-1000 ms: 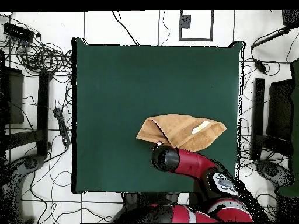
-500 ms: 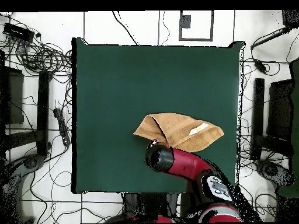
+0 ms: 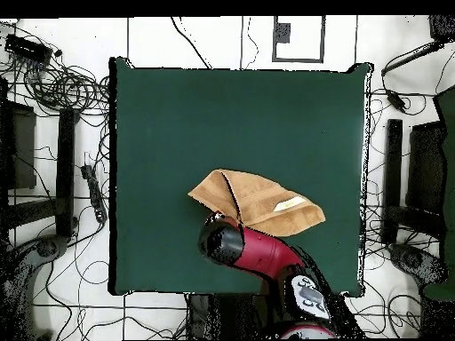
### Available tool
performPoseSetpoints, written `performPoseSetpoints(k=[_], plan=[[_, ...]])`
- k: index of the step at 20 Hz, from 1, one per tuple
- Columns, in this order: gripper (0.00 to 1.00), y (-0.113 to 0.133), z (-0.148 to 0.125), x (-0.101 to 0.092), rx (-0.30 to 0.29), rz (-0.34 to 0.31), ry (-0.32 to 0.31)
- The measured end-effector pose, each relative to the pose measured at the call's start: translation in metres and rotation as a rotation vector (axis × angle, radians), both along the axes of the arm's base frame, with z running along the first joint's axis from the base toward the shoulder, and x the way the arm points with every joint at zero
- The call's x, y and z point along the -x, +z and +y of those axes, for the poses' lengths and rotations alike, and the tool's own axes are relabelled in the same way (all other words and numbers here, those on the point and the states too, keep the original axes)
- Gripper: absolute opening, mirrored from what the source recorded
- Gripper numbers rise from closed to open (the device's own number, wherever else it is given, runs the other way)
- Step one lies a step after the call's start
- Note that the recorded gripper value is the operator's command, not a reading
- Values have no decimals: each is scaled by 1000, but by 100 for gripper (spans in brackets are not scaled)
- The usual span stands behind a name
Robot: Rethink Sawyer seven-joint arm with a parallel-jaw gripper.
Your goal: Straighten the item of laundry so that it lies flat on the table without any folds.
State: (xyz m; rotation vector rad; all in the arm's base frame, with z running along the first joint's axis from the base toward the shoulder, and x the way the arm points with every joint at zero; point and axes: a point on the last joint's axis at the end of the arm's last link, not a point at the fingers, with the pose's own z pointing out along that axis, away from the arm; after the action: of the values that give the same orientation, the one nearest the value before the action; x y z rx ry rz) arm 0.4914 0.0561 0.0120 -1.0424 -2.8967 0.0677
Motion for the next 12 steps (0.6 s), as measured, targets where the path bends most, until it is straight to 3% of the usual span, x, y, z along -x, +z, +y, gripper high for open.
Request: performPoseSetpoints(k=[8, 9, 12], plan=[[0, 2, 9, 1, -12, -4, -62], [100, 0, 9, 1, -9, -9, -75], [100, -1, 9, 1, -9, -12, -83]])
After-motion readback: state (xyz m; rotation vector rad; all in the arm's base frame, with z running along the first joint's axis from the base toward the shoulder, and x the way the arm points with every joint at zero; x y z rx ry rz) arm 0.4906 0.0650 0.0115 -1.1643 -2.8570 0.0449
